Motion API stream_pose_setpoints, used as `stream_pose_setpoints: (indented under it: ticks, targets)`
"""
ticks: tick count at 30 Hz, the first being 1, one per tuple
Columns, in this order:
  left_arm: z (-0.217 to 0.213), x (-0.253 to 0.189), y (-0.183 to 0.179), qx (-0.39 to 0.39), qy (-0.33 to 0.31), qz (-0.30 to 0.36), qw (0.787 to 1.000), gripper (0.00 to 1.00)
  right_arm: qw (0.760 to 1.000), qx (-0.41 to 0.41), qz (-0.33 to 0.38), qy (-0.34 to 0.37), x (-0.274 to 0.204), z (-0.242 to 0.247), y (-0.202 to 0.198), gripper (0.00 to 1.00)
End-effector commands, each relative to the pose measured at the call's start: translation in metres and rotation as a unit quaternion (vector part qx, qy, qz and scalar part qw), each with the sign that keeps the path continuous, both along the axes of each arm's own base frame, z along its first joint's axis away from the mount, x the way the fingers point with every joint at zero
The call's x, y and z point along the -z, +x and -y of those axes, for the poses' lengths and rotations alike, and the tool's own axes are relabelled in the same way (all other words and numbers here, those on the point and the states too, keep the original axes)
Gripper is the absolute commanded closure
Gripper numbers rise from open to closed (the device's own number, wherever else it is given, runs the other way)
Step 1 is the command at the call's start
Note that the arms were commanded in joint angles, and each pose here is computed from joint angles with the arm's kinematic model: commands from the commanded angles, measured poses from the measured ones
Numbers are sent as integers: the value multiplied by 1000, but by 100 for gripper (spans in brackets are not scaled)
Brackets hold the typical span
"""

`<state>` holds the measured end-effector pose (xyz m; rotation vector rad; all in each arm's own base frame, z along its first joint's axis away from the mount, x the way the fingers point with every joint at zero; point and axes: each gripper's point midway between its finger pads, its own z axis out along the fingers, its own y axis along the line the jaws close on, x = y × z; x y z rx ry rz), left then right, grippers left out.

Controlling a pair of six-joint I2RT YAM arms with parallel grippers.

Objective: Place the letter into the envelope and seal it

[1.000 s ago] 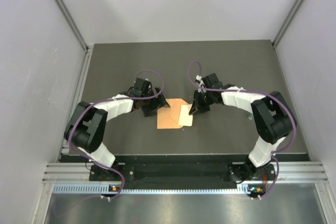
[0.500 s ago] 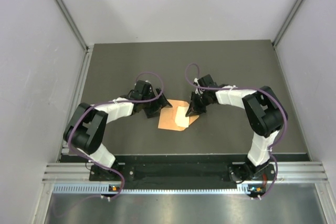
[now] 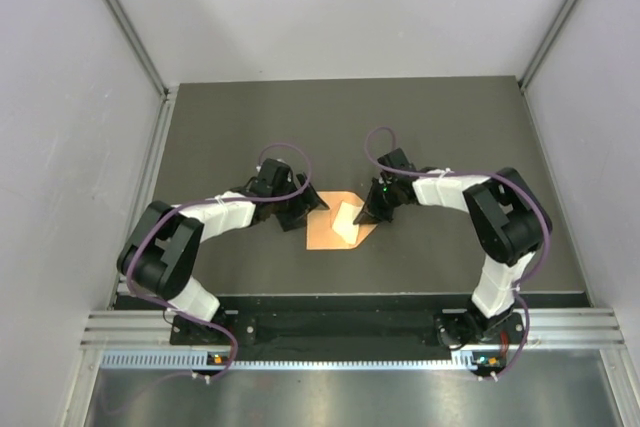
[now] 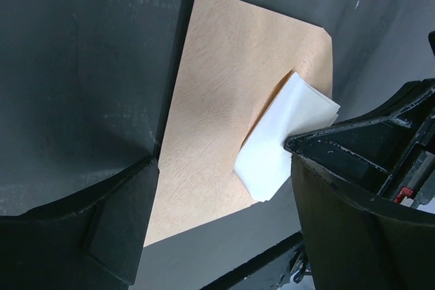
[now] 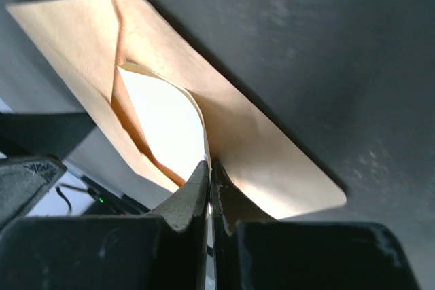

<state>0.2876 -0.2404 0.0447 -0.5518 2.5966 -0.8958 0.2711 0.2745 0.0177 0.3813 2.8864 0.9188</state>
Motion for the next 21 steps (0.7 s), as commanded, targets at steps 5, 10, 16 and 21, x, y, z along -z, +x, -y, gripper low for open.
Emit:
stream_pose_setpoints:
  ticks: [5,10,16,21]
  targets:
    - [-1,9,-14,2,7,-25,1000,21,994,111,-15,17,-6,-14,3,100]
    - [4,6,-14,21,4,-20,1000,23,994,99,-19,32,-13,-35,3,100]
    - [4,-1,-14,33,5,-4,999,26,996,77,-1,50,-26,-49,9,100]
    - [5,-4,-14,40,5,1,999,26,996,51,19,66,-38,-61,13,100]
